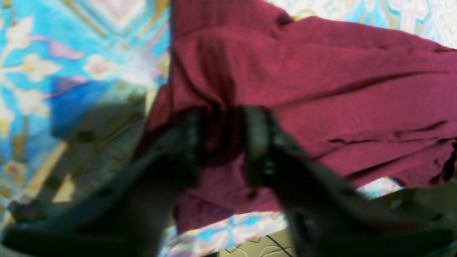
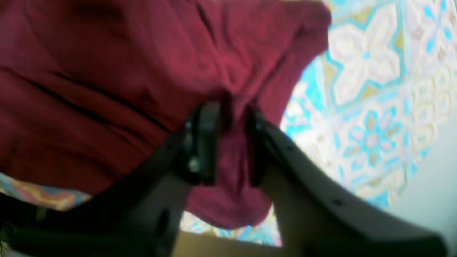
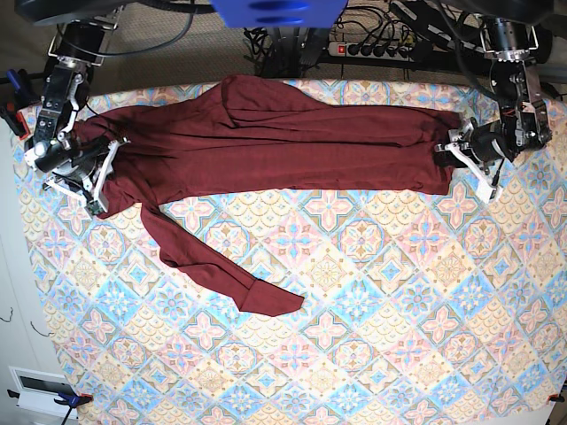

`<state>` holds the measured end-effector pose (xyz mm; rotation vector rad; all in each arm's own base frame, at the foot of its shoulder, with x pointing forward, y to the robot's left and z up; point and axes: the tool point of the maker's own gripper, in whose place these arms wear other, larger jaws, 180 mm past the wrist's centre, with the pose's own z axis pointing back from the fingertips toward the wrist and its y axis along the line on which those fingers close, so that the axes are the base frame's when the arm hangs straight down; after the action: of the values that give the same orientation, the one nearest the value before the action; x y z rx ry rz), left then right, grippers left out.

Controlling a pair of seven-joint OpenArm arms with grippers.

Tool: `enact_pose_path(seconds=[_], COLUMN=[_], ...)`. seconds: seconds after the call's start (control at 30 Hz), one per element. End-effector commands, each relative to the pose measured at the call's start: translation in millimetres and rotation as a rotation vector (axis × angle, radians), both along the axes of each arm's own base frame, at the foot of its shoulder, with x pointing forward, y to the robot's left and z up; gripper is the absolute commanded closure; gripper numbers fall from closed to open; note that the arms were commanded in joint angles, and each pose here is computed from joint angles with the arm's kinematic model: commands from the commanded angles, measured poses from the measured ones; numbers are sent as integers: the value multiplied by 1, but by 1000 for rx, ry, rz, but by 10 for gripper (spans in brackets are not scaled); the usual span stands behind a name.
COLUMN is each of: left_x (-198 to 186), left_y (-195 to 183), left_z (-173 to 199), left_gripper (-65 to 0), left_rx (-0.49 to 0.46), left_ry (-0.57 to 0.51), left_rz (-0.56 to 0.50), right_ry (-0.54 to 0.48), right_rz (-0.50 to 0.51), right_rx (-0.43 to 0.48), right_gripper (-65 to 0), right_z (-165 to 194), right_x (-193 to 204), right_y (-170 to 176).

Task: Layout the t-shirt on the table in an organized manner, then fold the t-shirt properly
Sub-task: 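Lift the shirt sides with both grippers and fold them toward the collar edge, then grasp the trailing sleeve with the right gripper and lay it onto the strip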

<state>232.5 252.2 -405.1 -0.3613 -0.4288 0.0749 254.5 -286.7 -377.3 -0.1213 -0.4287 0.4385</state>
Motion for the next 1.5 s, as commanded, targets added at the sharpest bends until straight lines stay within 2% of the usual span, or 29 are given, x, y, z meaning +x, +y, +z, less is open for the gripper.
enact_pose_path(seconds=[0.0, 0.13, 0.2, 0.3, 0.37, 0.5, 0.57, 0.67, 0.97, 1.13, 1.4, 1.47], left_x=[9, 12, 17, 25, 28, 31, 31, 29, 37, 39, 39, 39], left_y=[5, 8, 19, 33, 37, 51, 53, 60, 61, 63, 63, 63], left_z=[11, 15, 27, 47, 56, 71, 72, 74, 82, 84, 84, 84], left_gripper=[-273, -362, -383, -385, -385, -385, -385, -386, -385, -385, -385, -385], left_rx=[9, -2, -37, -97, -144, -182, -196, -203, -207, -200, -201, -201], left_ry=[-38, -56, -99, -170, -213, -278, -291, -309, -339, -343, -343, -343], left_rz=[-4, 16, 76, 157, 201, 277, 303, 340, 342, 340, 340, 340], right_ry=[-47, -64, -112, -179, -185, -290, -312, -319, -283, -262, -226, -223], right_rz=[5, 11, 3, -10, -3, 56, 80, 94, 122, 139, 73, 64], right_rx=[-29, -40, -56, -81, -76, -66, -52, 14, 250, 320, 432, 424], right_gripper=[-179, -228, -229, -232, -232, -232, -232, -232, -232, -232, -232, -233], right_z=[17, 23, 38, 59, 60, 91, 98, 91, 51, 36, 1, -5], right_x=[10, 13, 19, 24, 26, 71, 89, 109, 154, 172, 176, 177], right_y=[-11, -14, -17, -23, -19, 0, 10, 24, 81, 97, 99, 95])
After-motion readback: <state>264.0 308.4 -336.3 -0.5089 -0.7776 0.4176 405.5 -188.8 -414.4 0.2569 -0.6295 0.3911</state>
